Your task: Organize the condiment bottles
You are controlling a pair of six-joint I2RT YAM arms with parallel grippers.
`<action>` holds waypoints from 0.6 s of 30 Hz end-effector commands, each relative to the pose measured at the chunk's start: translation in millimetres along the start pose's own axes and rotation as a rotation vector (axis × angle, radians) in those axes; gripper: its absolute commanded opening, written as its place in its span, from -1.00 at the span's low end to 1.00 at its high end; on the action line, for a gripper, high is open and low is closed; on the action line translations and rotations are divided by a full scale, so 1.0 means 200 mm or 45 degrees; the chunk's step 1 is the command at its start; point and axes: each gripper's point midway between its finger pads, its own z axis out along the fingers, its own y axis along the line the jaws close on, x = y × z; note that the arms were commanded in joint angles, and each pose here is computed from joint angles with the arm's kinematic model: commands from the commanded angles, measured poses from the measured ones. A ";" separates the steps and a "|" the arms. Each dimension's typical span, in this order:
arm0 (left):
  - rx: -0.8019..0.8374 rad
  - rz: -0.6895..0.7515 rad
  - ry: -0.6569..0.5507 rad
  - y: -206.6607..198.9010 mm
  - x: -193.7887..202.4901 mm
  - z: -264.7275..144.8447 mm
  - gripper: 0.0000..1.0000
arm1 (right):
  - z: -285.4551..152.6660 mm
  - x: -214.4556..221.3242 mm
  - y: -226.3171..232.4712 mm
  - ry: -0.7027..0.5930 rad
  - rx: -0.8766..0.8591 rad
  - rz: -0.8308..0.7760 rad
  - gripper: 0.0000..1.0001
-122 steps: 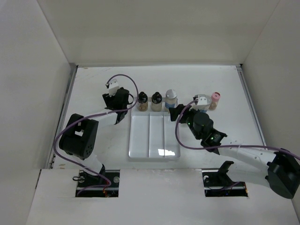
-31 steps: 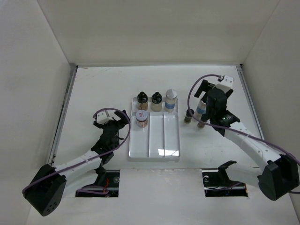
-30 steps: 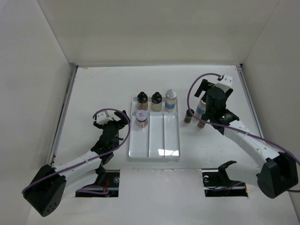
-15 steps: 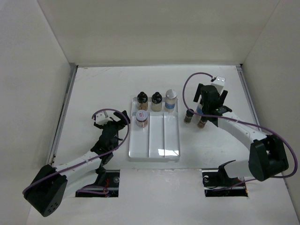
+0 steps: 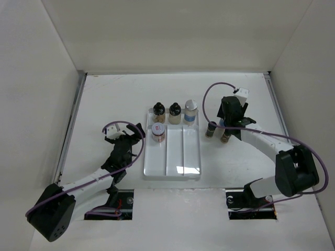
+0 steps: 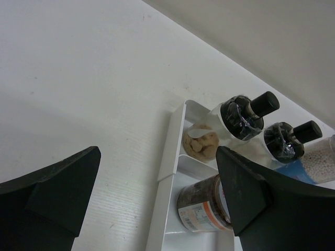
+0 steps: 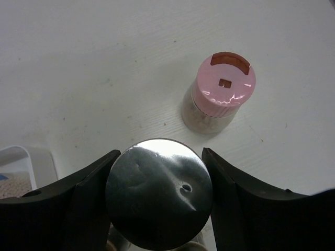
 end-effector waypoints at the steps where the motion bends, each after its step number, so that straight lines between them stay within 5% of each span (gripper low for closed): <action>1: 0.025 -0.062 -0.045 -0.03 -0.06 0.01 0.89 | -0.13 -0.37 0.02 -0.254 -0.047 0.179 0.13; 8: 0.011 -0.077 -0.073 0.00 -0.09 0.00 0.90 | -0.56 -0.80 0.06 -0.616 -0.156 0.224 0.10; 18: -0.140 -0.176 -0.200 0.18 -0.17 -0.01 1.00 | -1.30 -0.68 0.62 -0.619 -0.906 0.015 0.01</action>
